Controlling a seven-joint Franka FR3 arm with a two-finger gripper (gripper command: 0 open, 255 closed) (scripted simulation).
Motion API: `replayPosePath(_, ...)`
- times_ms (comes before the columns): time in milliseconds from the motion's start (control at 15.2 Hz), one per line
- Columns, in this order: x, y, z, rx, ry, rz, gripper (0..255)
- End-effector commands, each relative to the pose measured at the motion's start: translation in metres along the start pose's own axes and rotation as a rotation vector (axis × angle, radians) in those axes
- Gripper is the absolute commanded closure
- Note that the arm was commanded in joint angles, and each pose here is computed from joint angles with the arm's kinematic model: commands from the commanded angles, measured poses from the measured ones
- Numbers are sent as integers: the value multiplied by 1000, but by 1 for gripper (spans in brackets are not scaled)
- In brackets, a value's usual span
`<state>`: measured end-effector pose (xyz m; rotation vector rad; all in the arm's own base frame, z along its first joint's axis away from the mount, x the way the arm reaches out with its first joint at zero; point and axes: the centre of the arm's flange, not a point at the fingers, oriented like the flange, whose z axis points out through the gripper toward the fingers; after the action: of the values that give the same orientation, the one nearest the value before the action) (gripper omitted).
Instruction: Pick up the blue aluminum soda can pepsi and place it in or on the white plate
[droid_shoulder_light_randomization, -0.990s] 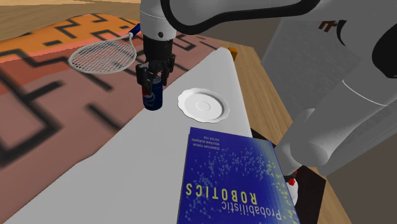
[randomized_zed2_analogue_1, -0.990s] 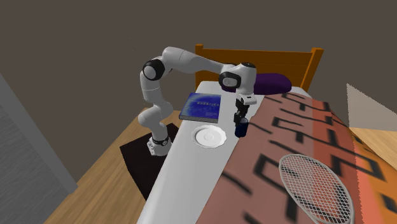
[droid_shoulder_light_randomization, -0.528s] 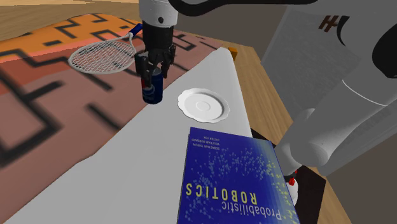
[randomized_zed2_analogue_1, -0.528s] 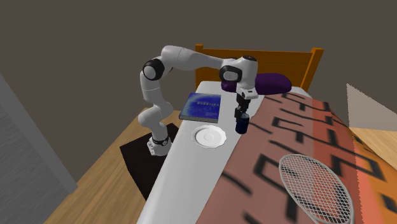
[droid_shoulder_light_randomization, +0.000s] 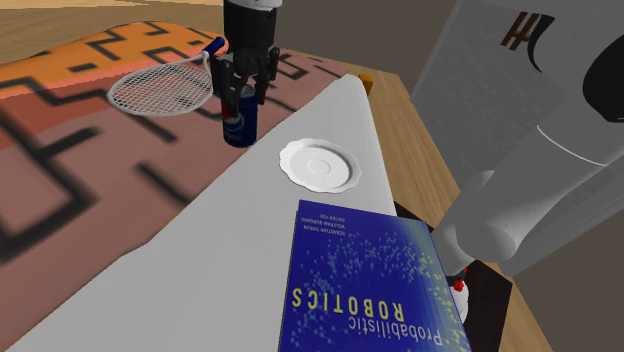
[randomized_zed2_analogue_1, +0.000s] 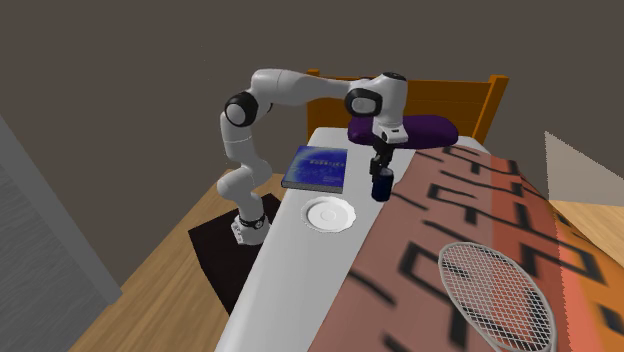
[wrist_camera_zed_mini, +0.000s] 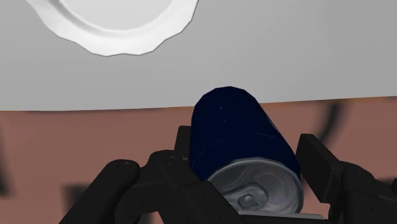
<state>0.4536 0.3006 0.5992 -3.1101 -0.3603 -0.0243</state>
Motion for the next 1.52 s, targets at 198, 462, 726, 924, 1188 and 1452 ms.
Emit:
replayPosePath(198, -18, 17, -17, 0, 0, 0, 255)
replayPosePath(462, -58, 51, -27, 0, 0, 0, 255)
replayPosePath(726, -97, 85, -36, 0, 0, 0, 255)
replayPosePath(924, -126, 111, -43, 0, 0, 0, 255)
replayPosePath(1188, -147, 129, -38, 0, 0, 0, 255)
replayPosePath(1452, -148, 129, -17, 0, 0, 0, 255)
